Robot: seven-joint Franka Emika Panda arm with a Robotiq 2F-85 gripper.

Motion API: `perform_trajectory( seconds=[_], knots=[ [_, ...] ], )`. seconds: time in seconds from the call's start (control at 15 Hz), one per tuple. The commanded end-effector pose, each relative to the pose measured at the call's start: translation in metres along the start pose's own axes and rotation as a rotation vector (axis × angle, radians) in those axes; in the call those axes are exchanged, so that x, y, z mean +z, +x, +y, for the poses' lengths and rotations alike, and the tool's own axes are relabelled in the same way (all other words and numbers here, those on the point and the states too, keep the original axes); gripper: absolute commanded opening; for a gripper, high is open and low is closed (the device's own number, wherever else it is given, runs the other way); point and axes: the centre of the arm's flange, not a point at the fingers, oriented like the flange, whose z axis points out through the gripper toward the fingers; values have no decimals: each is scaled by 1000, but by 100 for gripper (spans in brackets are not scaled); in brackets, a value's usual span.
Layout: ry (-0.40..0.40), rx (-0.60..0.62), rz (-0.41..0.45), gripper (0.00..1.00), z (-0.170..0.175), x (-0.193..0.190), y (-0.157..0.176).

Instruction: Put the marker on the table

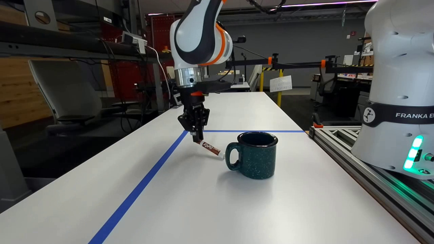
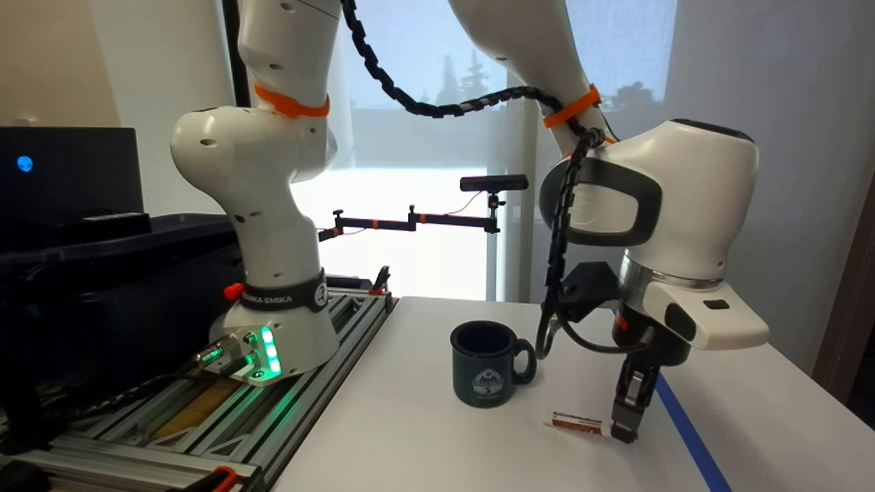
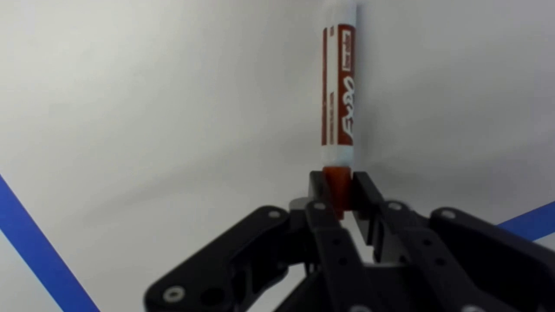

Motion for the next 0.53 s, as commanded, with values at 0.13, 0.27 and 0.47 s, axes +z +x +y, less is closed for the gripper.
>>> perform_trajectory(
  seconds=[0.13,0.27,0.47],
  knots=[
    [-26,-63,94,5,-1,15,-23],
    [-29,-76,103,5,-2,17,-27],
    [-38,-93,112,46,-4,16,-31]
  ],
)
